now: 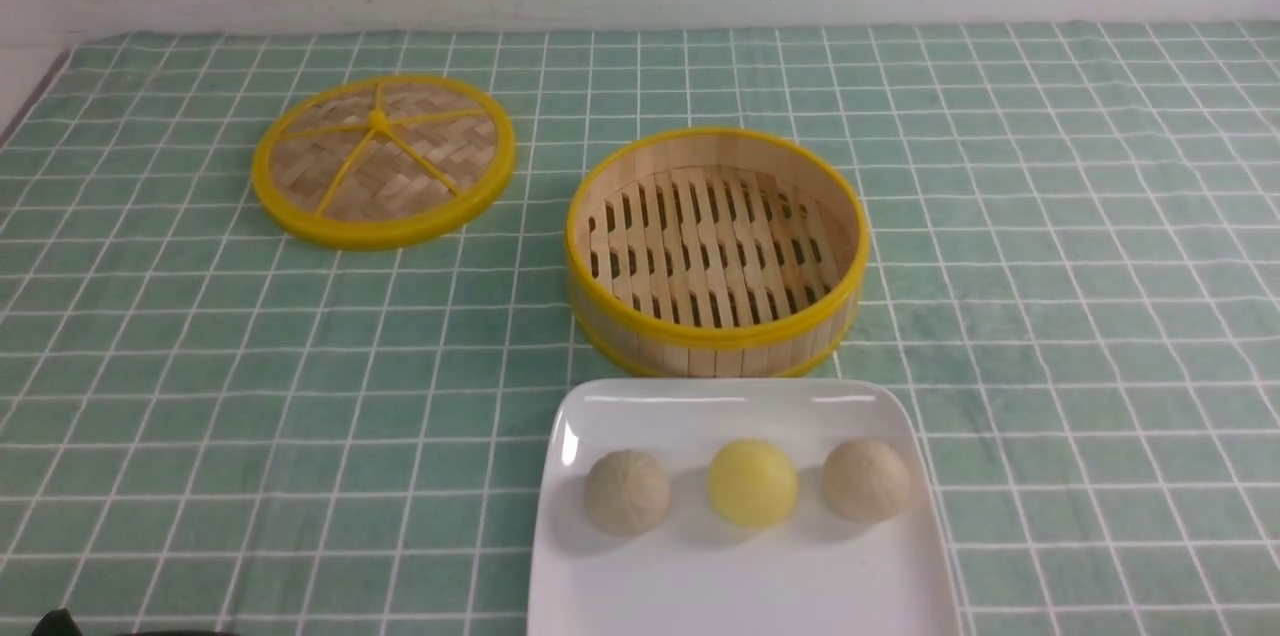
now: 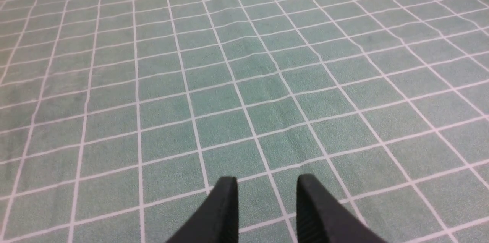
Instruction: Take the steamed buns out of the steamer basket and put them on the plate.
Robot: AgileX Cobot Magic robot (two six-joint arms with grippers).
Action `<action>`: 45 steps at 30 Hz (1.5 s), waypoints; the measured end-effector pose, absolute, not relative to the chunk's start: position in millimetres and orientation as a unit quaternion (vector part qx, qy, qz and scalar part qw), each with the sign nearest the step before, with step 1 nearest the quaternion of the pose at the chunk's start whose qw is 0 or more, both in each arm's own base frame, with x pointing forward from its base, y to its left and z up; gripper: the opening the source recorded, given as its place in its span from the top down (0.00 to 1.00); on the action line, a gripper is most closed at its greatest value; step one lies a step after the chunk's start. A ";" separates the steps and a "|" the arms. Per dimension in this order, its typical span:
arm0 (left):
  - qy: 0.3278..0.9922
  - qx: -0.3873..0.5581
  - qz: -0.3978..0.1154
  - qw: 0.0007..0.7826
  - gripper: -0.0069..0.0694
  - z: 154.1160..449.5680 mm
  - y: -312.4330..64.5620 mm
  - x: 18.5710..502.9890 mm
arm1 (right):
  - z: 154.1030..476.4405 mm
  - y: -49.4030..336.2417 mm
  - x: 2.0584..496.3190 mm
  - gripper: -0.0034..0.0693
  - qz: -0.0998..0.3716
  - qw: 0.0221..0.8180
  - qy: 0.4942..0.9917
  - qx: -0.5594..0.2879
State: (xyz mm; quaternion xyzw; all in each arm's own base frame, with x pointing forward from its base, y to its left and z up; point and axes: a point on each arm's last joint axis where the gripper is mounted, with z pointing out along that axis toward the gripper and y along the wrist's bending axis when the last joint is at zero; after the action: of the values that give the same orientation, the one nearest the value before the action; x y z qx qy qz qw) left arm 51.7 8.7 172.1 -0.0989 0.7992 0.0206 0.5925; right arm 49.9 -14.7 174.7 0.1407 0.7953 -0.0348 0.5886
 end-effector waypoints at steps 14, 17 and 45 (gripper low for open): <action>0.799 -0.099 0.021 0.593 0.22 172.1 8.7 51.7 | 174.7 -6.9 51.3 0.62 -0.030 0.589 0.805 0.074; 0.799 -0.099 0.021 0.593 0.22 172.1 8.7 51.7 | 174.7 -6.8 51.3 0.62 -0.034 0.588 0.805 0.068; 0.799 -0.099 0.021 0.593 0.22 172.1 8.7 51.7 | 174.4 -6.8 51.4 0.62 -0.034 0.588 0.805 0.067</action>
State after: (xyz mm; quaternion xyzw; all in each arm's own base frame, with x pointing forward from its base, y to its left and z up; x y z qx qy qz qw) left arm 51.7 8.7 172.1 -0.0988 0.7992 0.0206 0.5925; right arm 51.4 -6.8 174.4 0.0669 0.8053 -0.0342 0.5880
